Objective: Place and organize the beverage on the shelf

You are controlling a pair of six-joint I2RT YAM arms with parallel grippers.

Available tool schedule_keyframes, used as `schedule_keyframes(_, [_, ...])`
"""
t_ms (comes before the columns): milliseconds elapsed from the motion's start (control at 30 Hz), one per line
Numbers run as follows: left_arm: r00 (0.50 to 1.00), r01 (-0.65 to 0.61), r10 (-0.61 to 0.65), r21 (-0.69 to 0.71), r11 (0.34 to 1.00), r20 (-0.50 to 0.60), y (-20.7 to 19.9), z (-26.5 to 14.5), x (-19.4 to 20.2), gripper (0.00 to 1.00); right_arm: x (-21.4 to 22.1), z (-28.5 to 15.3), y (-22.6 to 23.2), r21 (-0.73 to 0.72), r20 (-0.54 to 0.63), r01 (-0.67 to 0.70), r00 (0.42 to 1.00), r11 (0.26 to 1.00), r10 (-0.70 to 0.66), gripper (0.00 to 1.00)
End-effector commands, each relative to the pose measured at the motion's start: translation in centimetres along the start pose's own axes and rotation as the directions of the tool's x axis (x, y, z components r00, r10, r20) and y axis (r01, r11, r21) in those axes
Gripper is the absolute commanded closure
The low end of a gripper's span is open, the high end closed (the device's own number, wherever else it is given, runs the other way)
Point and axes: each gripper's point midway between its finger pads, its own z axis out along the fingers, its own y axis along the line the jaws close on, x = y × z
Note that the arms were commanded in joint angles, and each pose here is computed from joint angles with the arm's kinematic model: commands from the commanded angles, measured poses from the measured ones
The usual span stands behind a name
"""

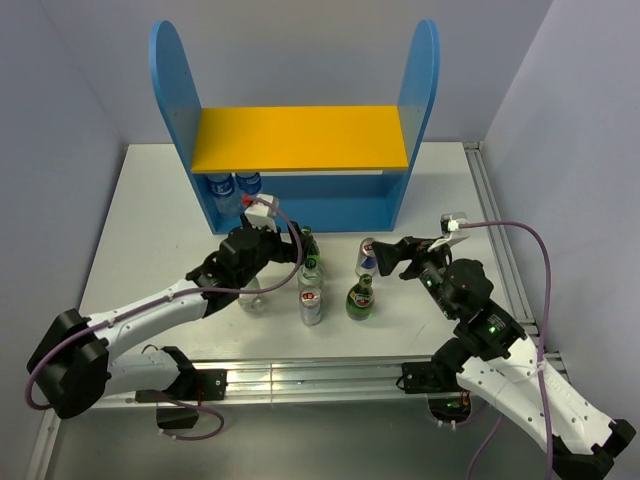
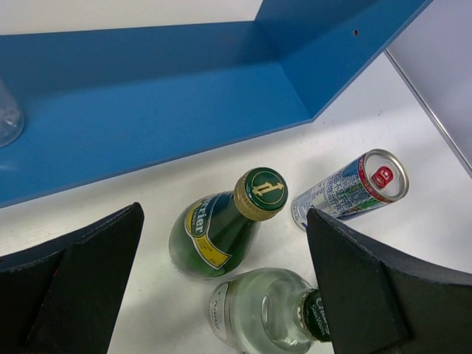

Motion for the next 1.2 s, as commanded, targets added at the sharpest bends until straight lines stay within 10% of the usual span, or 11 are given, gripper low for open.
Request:
schedule_keyframes(0, [0.996,0.005,-0.012,0.080,0.997,0.089,-2.3,0.8,-2.9,0.01,-0.6,0.2,-0.2,0.016,0.033,-0.015,0.999,1.000,0.014,0.00])
schedule_keyframes(467, [0.993,-0.001,0.008,-0.063,0.998,0.121,0.1,5.0,-1.5,0.04,0.5,0.5,-0.4,0.011,0.024,-0.018,1.000,1.000,0.017,0.00])
schedule_keyframes(867, [0.995,-0.033,0.044,-0.124,0.992,0.085,0.0,6.6,-0.5,1.00,0.6,0.7,-0.3,0.008,0.026,-0.021,0.999,1.000,0.021,0.00])
schedule_keyframes(1167, [0.986,-0.078,0.109,-0.236,0.969,0.125,-1.0,4.2,-6.4,1.00,0.4,0.7,-0.2,0.002,0.035,-0.029,0.999,1.000,0.029,0.00])
